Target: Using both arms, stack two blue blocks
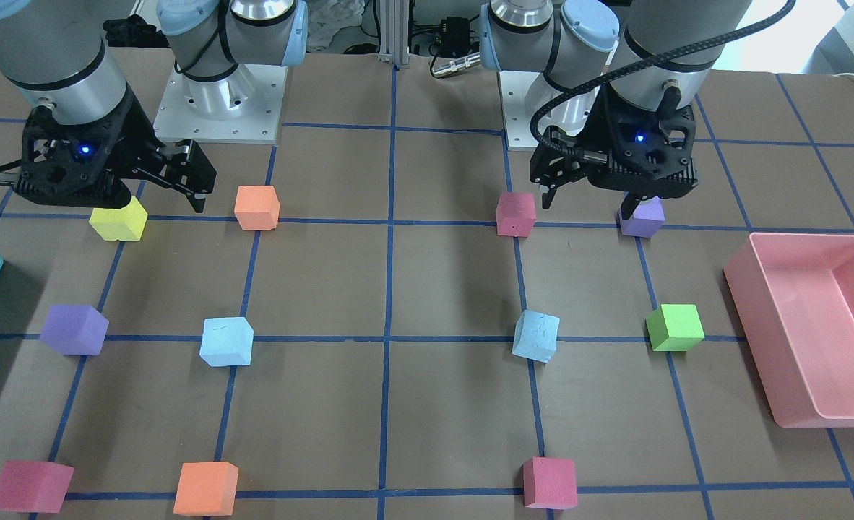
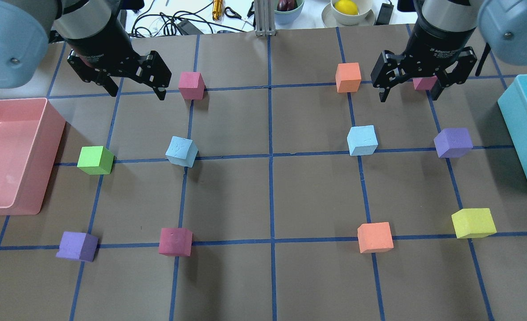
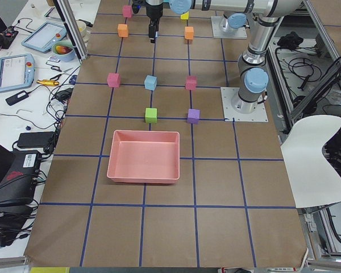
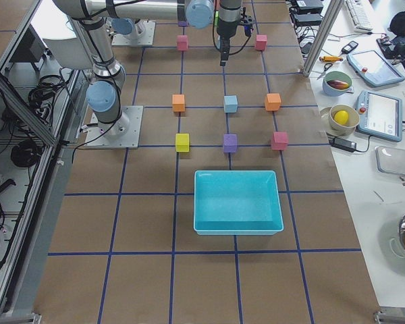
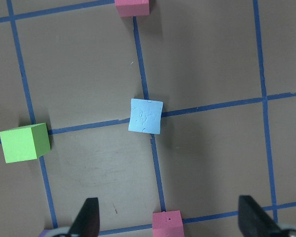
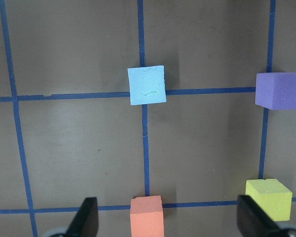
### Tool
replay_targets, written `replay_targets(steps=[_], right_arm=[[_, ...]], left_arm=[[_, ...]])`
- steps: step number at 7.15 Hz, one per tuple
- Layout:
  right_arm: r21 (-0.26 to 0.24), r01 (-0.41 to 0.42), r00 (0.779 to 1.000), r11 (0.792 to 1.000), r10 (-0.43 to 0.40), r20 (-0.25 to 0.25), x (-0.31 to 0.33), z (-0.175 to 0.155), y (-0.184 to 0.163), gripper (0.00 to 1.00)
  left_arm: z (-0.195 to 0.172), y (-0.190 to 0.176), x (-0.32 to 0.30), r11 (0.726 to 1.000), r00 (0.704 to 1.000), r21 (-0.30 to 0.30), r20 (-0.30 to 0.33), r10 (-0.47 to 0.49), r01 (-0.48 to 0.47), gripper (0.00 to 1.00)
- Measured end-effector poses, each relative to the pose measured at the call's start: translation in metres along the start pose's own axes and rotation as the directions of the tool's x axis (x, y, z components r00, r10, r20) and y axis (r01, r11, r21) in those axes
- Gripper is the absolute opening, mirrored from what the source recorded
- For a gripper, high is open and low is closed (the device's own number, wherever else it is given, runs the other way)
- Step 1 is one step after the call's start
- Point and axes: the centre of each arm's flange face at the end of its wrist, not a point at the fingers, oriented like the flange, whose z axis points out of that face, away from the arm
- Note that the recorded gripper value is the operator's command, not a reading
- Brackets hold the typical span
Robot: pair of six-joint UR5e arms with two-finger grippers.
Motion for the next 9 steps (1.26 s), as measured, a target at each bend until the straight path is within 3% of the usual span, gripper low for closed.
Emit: replay_targets(steps=[5,9], right_arm=[[-0.002,0.000,1.000,1.000,0.000,0.000,0.000,0.002,0.000,1.00],[-0.013,0.001,1.000,1.000,-0.001,0.009,-0.001,0.008,-0.001,1.00]], left_arm=[[0.018,-0.005,-0.004,1.000,1.000,-0.030,-0.001,0.000,0.000,1.00],[0.120,-0.032,-0.008,0.997,1.000,-0.071,-0.007,0.004,-0.005,1.00]])
